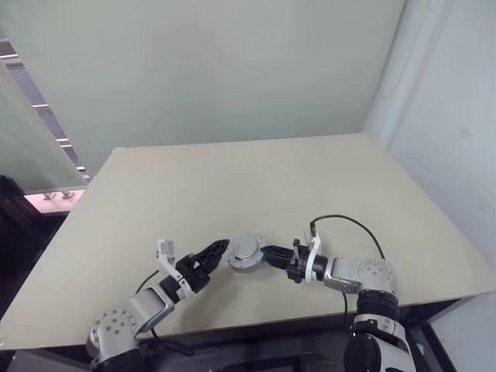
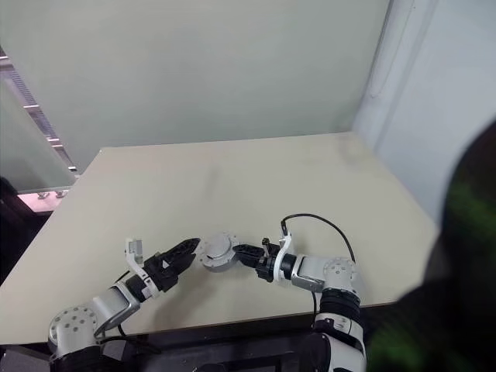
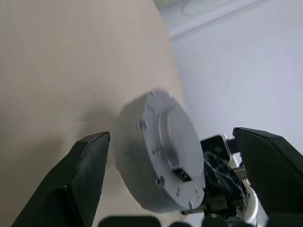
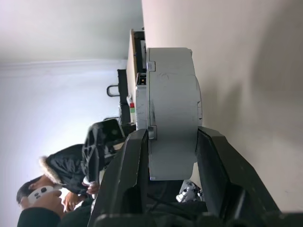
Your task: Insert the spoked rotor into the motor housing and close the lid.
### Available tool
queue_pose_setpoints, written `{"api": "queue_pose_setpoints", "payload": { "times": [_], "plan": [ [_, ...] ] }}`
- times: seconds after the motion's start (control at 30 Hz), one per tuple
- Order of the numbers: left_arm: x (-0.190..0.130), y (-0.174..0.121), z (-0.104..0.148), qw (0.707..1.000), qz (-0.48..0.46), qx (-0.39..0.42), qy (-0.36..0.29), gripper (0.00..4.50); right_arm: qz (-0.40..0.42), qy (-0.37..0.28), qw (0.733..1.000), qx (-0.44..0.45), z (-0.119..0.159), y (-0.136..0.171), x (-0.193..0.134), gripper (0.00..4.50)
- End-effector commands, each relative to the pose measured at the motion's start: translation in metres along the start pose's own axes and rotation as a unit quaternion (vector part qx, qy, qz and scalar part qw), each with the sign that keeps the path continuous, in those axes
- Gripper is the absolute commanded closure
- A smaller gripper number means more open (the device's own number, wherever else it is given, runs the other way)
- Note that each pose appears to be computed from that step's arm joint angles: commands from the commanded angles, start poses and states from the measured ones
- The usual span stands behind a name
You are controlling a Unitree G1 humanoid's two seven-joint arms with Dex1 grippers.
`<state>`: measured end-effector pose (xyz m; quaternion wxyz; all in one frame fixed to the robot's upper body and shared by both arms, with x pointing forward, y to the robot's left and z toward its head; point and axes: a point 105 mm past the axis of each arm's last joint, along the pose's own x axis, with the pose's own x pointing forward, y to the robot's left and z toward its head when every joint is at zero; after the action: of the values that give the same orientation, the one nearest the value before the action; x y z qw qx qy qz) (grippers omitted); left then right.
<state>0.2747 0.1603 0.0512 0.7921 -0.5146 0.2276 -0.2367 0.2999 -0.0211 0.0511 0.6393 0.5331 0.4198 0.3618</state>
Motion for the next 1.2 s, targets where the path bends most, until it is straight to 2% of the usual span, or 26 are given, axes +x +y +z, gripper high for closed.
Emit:
{"api": "queue_pose_setpoints", "payload": {
  "times": [0.03, 0.53, 0.63, 0.77, 0.8, 1.0, 1.13, 1.2],
  "plan": [
    [0.006, -0.002, -0.003, 1.000, -0.015, -0.017, -0.001, 0.00, 0.108, 0.022, 0.993, -0.042, -0.006, 0.063, 0.027, 3.30],
    [0.033, -0.009, -0.013, 0.994, -0.063, -0.085, -0.005, 0.00, 0.117, 0.040, 0.991, -0.048, -0.017, 0.069, 0.028, 3.30],
    [0.032, -0.009, -0.015, 0.993, -0.067, -0.094, 0.001, 0.61, 0.114, 0.039, 0.991, -0.048, -0.017, 0.068, 0.027, 3.30],
    [0.030, -0.006, -0.016, 0.993, -0.065, -0.099, 0.005, 1.94, 0.113, 0.032, 0.992, -0.052, -0.015, 0.068, 0.026, 3.30],
    [0.030, -0.006, -0.016, 0.993, -0.064, -0.100, 0.004, 2.13, 0.113, 0.028, 0.992, -0.056, -0.014, 0.068, 0.026, 3.30],
    [0.030, -0.004, -0.012, 0.992, -0.065, -0.108, -0.012, 2.21, 0.099, -0.010, 0.990, -0.103, -0.007, 0.066, 0.026, 3.30],
    [0.031, -0.004, -0.008, 0.991, -0.067, -0.113, -0.025, 2.37, 0.115, -0.010, 0.986, -0.119, -0.008, 0.070, 0.025, 1.93],
    [0.031, -0.004, -0.005, 0.990, -0.069, -0.114, -0.036, 2.42, 0.094, -0.030, 0.986, -0.135, -0.002, 0.066, 0.026, 1.14]
  ]
}}
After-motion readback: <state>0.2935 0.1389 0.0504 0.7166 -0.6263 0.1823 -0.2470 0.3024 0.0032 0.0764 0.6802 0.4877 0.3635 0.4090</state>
